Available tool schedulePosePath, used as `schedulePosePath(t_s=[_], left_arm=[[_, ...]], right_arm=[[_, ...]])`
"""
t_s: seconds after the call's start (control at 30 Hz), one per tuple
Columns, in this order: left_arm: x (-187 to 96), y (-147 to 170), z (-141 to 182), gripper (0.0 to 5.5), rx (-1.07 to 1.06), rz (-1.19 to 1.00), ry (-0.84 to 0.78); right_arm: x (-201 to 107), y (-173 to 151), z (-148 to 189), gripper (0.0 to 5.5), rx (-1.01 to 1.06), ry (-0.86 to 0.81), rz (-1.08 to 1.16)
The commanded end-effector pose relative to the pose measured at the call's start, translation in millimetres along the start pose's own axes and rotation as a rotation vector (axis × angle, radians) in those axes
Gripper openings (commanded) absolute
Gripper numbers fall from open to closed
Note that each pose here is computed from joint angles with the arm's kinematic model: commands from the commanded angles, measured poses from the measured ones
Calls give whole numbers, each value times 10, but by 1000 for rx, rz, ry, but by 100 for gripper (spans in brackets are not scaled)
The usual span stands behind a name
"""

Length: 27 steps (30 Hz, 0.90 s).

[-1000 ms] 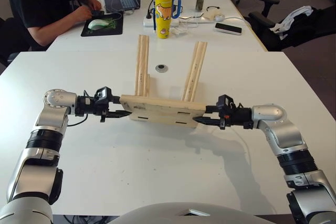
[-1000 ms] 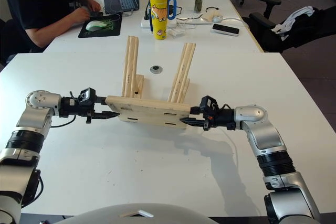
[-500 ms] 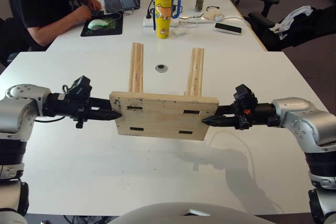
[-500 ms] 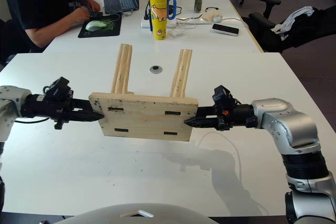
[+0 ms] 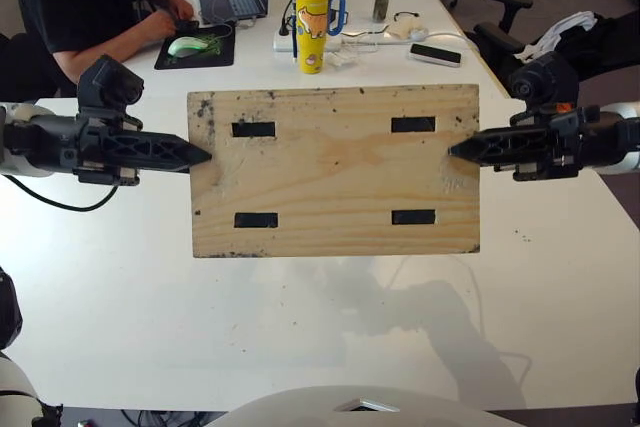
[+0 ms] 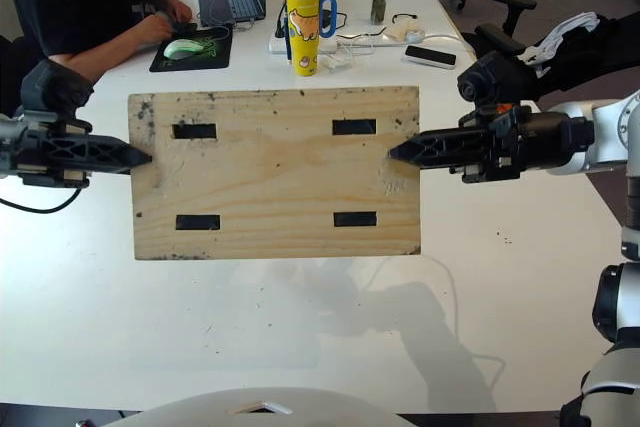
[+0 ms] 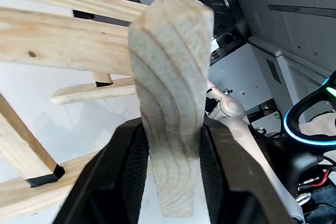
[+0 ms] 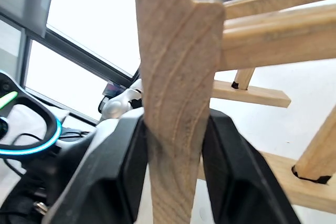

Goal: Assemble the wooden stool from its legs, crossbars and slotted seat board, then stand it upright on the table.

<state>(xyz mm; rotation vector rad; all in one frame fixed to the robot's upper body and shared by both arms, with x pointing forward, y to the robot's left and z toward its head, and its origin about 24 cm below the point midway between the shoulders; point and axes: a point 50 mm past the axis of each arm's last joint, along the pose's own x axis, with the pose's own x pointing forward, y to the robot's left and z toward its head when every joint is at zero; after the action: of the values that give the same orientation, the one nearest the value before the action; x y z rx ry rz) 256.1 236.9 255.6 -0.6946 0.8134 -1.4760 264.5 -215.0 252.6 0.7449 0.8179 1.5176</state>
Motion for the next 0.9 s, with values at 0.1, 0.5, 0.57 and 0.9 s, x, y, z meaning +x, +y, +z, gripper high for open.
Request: schedulePosePath(t_s=[0.1, 0.5, 0.57, 0.9], left_arm=[[69, 175, 25, 131, -128, -124, -34], [-301, 498, 37, 252, -184, 50, -258], [-346, 524, 34, 291, -179, 67, -281], [-502, 715, -250, 442, -232, 243, -200]], right_arm=[[54, -422, -248, 133, 219, -13, 45], [-197, -610, -193, 286, 272, -184, -65], [-231, -625, -212, 326, 271, -191, -86], [-222, -714, -536, 482, 268, -120, -156]])
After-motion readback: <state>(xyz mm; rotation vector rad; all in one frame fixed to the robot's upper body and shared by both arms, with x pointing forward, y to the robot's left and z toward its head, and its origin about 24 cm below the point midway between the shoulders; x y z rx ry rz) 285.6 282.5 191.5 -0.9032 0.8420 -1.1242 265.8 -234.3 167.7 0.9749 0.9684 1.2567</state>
